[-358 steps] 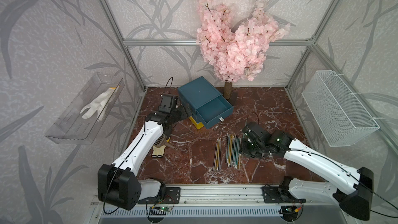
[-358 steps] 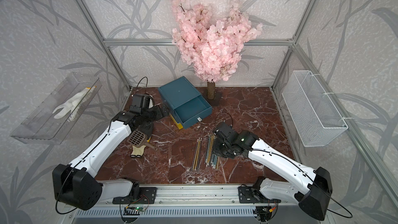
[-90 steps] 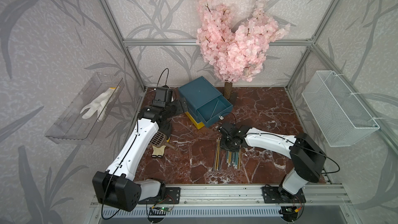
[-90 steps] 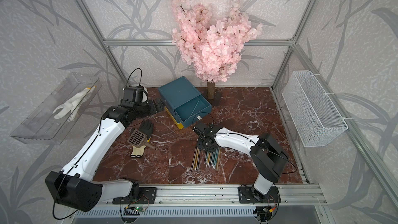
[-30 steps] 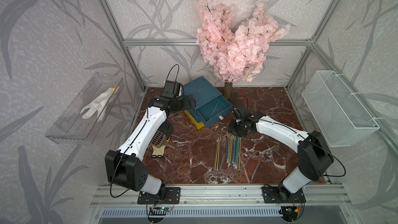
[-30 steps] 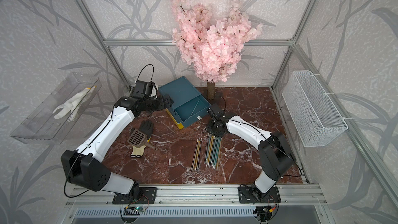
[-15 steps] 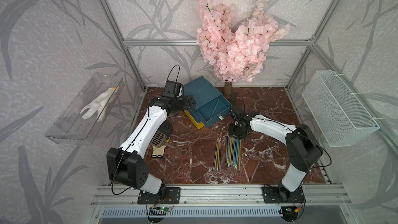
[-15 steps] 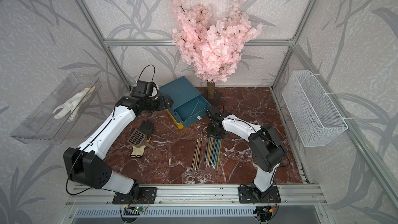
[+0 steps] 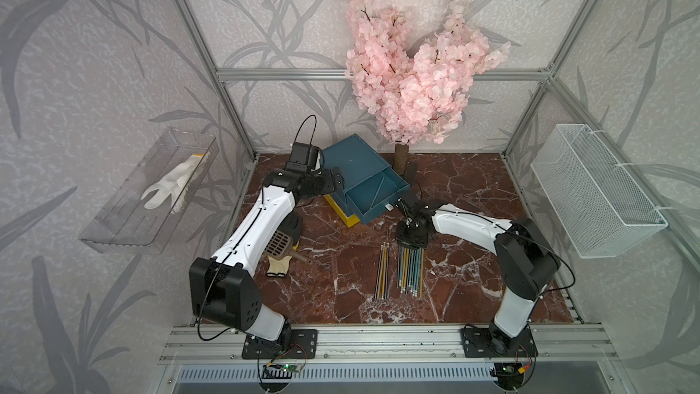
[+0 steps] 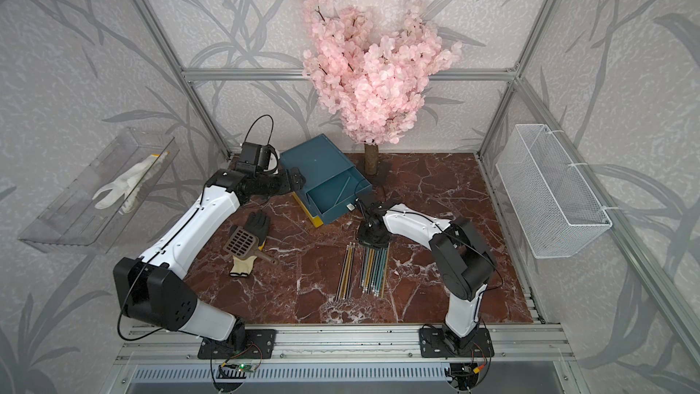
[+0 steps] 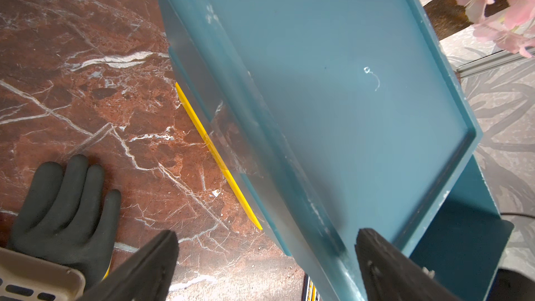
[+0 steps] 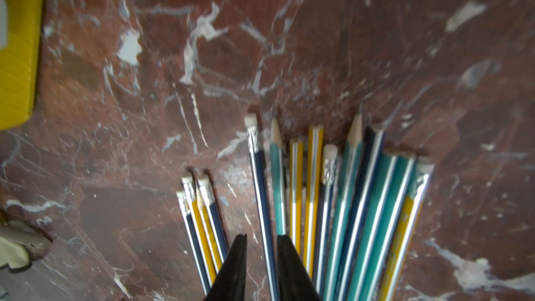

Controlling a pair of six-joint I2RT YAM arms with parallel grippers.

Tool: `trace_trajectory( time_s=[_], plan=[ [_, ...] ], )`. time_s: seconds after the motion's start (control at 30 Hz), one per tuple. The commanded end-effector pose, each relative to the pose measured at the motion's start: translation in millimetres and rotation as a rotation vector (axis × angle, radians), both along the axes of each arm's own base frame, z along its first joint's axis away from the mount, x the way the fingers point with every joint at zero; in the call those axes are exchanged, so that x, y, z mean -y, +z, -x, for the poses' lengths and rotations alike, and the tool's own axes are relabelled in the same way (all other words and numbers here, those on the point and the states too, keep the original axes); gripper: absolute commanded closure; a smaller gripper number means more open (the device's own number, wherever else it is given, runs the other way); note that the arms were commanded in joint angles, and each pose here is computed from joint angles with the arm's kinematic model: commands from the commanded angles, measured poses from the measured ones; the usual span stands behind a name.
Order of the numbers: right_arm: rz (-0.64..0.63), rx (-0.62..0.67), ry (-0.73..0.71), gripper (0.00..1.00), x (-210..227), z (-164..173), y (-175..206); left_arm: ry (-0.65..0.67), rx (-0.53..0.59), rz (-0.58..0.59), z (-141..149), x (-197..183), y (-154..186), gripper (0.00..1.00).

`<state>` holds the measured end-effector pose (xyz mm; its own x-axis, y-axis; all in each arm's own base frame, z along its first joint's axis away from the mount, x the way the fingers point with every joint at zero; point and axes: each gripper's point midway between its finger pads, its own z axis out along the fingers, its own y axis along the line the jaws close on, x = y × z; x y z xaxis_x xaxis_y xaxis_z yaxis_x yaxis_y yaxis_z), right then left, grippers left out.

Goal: Please place the pencils in the drawer according to their color
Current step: Pick up the pencil from the center of the board.

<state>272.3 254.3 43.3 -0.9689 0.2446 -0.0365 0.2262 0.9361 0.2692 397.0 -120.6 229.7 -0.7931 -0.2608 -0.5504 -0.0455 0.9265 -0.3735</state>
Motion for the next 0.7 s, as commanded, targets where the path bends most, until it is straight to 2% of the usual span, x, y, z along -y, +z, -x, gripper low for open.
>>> trace_trajectory(
  time_s=[0.0,0.3,0.67],
  plan=[
    [0.027,-0.015,0.003,0.77,2.5,26.3,3.9,0.008,0.04,0.011,4.3,-1.7,10.1,0.0],
    [0.042,-0.016,0.023,0.77,-4.0,67.0,-4.2,0.003,0.071,0.031,10.2,-0.7,18.6,0.0],
    [0.049,-0.024,0.036,0.78,-11.9,73.0,-9.5,0.001,0.072,0.032,14.2,-1.4,16.0,0.0]
  ],
)
